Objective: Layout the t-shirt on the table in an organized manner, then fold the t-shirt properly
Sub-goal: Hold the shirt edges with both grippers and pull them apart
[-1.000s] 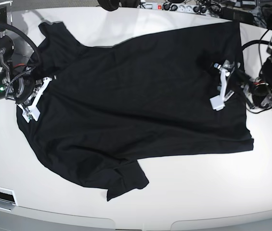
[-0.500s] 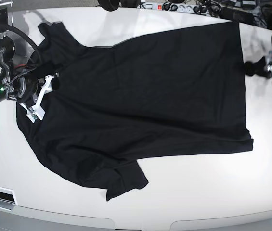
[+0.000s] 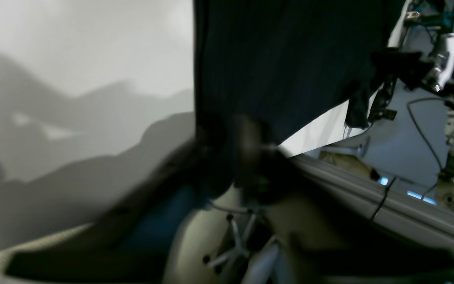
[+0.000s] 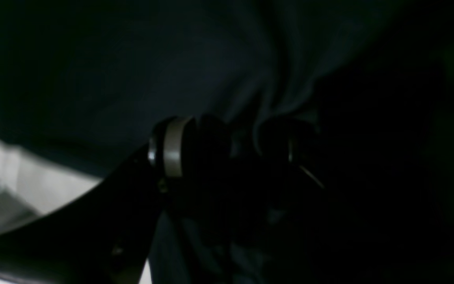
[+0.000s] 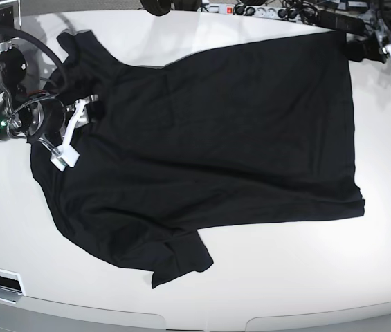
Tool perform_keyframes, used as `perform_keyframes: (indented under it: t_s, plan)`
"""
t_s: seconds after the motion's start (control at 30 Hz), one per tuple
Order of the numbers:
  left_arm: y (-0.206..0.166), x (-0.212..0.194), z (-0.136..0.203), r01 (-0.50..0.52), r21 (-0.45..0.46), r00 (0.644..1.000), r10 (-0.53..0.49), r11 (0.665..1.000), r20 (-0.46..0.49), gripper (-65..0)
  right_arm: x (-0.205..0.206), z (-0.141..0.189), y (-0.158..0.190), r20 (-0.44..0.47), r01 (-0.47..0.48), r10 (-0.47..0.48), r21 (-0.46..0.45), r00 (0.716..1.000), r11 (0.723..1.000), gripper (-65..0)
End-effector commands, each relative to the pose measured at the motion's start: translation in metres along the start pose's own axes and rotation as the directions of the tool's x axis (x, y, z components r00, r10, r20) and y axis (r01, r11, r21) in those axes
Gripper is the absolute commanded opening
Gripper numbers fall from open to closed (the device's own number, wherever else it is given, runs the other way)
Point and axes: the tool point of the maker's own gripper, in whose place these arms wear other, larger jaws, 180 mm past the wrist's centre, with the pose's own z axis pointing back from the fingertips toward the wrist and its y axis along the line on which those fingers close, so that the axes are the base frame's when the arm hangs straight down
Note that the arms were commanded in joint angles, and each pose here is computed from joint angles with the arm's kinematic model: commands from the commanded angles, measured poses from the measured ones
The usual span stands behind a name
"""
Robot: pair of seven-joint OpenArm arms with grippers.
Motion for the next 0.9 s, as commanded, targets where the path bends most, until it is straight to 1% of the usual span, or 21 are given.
perform_keyframes:
  t_s: [0.0, 0.03, 0.07, 0.1, 0.23, 0.37, 0.5, 0.53, 0.6, 0.7, 0.8, 0.87]
  plan:
    - [0.001, 0.005, 0.01, 0.02, 0.013, 1.0, -0.02, 1.0, 0.006, -38.8, 0.024, 0.012, -0.001, 0.064, -0.043, 0.044, -0.011, 0.997, 0.999, -34.4]
    - [0.002, 0.0, 0.008, 0.013, 0.013, 1.0, -0.013, 1.0, -0.001, -32.0, 0.029, 0.015, 0.001, 0.076, -0.059, 0.06, -0.014, 0.995, 0.998, -34.4]
    - [0.004, -0.005, 0.006, 0.009, 0.021, 1.0, -0.008, 1.0, -0.016, -28.6, 0.033, 0.017, 0.004, 0.087, -0.072, 0.074, -0.018, 0.993, 0.997, -34.4]
    - [0.006, -0.012, 0.004, 0.004, 0.026, 0.999, -0.003, 1.0, -0.034, -28.2, 0.037, 0.019, 0.005, 0.098, -0.084, 0.086, -0.023, 0.991, 0.996, -34.4]
    - [0.004, -0.031, -0.007, 0.007, 0.02, 0.993, -0.004, 1.0, -0.115, -28.2, 0.049, 0.026, 0.011, 0.131, -0.118, 0.121, -0.03, 0.984, 0.993, -34.4]
    - [0.0, -0.046, -0.023, 0.017, 0.006, 0.983, -0.016, 1.0, -0.181, -28.3, 0.055, 0.028, 0.01, 0.14, -0.124, 0.128, -0.036, 0.982, 0.992, -34.4]
    - [-0.001, -0.072, -0.03, 0.026, 0.001, 0.954, -0.024, 1.0, -0.297, -28.3, 0.057, 0.028, 0.009, 0.144, -0.112, 0.117, -0.043, 0.983, 0.993, -34.4]
    - [-0.001, -0.076, -0.031, 0.027, 0.0, 0.949, -0.026, 1.0, -0.315, -28.4, 0.057, 0.029, 0.008, 0.144, -0.112, 0.118, -0.043, 0.983, 0.993, -34.4]
    - [-0.003, -0.076, -0.029, 0.038, -0.002, 0.944, -0.037, 0.999, -0.328, -28.4, 0.058, 0.029, 0.008, 0.144, -0.113, 0.118, -0.043, 0.982, 0.993, -34.4]
    - [-0.01, -0.063, -0.024, 0.084, -0.017, 0.943, -0.085, 0.996, -0.322, -29.3, 0.06, 0.03, 0.008, 0.148, -0.115, 0.121, -0.045, 0.981, 0.992, -34.4]
    - [-0.012, -0.05, -0.015, 0.147, -0.004, 0.934, -0.14, 0.989, -0.328, -29.3, 0.063, 0.031, 0.007, 0.153, -0.118, 0.124, -0.048, 0.98, 0.992, -34.4]
    - [-0.009, -0.047, -0.009, 0.176, 0.016, 0.926, -0.16, 0.984, -0.343, -29.3, 0.062, 0.03, 0.008, 0.152, -0.117, 0.123, -0.047, 0.981, 0.992, -34.4]
